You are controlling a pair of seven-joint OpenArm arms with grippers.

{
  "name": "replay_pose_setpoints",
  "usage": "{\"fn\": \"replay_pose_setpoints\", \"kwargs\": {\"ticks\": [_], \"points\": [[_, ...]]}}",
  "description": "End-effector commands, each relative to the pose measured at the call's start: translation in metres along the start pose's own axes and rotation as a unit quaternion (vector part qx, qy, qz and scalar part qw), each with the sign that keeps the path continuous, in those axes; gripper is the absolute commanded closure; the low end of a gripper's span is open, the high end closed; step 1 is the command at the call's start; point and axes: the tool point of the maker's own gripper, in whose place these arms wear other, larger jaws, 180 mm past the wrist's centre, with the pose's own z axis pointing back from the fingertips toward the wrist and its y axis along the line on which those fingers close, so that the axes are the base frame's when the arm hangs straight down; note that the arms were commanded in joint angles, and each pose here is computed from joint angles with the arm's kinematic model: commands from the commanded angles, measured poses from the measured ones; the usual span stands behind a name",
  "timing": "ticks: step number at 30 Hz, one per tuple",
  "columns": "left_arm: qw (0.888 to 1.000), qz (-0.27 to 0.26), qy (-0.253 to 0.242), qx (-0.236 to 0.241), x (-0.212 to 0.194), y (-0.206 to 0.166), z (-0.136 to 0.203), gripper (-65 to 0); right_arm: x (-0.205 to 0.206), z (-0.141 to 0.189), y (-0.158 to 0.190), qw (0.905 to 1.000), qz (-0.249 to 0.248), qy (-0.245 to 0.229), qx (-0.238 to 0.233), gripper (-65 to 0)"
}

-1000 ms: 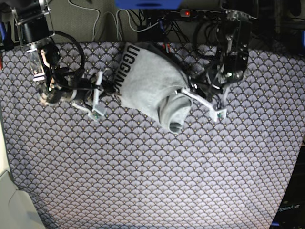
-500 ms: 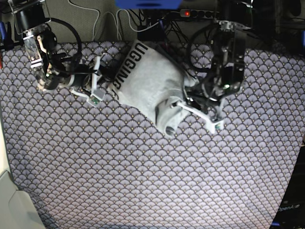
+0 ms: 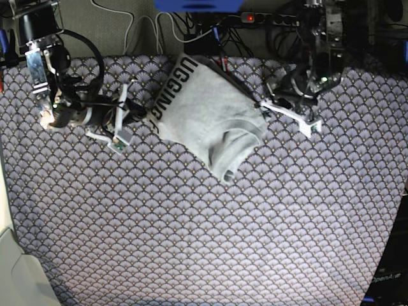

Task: Fold the T-shirt properly
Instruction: 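Fold the shirt's side over with the left gripper toward the right gripper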

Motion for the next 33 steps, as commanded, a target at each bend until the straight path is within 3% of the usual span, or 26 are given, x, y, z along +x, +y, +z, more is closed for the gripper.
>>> {"fn": "replay_pose_setpoints", "kwargs": {"ticks": [1, 8, 12, 22, 28, 33], "points": [[1.0, -0.003, -0.005, -0.003, 0.004, -0.003, 0.0, -0.3, 0.013, 0.007, -0.006, 0.9997, 0.009, -0.021, -0.006, 0.0], [0.999, 0.015, 0.034, -0.001, -0.013, -0.006, -0.024, -0.3, 0.011, 0.006, -0.004, 0.9998, 0.008, -0.019, -0.005, 0.0], [1.0, 0.019, 0.013, -0.018, 0.006, -0.024, -0.027, -0.3, 0.004, 0.007, -0.003, 0.9999, 0.006, -0.012, -0.003, 0.0], [0.998, -0.007, 0.033, -0.052, 0.022, -0.077, -0.053, -0.2, -0.01, 0.004, 0.006, 1.0, -0.004, 0.001, 0.006, 0.0], [0.999, -0.004, -0.012, -0.043, 0.063, -0.086, -0.074, -0.2, -0.027, 0.007, 0.009, 0.9998, -0.01, 0.018, 0.008, 0.0], [0.999, 0.007, -0.016, -0.035, 0.075, -0.101, -0.101, -0.2, -0.042, 0.014, 0.007, 0.9993, -0.032, 0.02, -0.002, 0.0]]}}
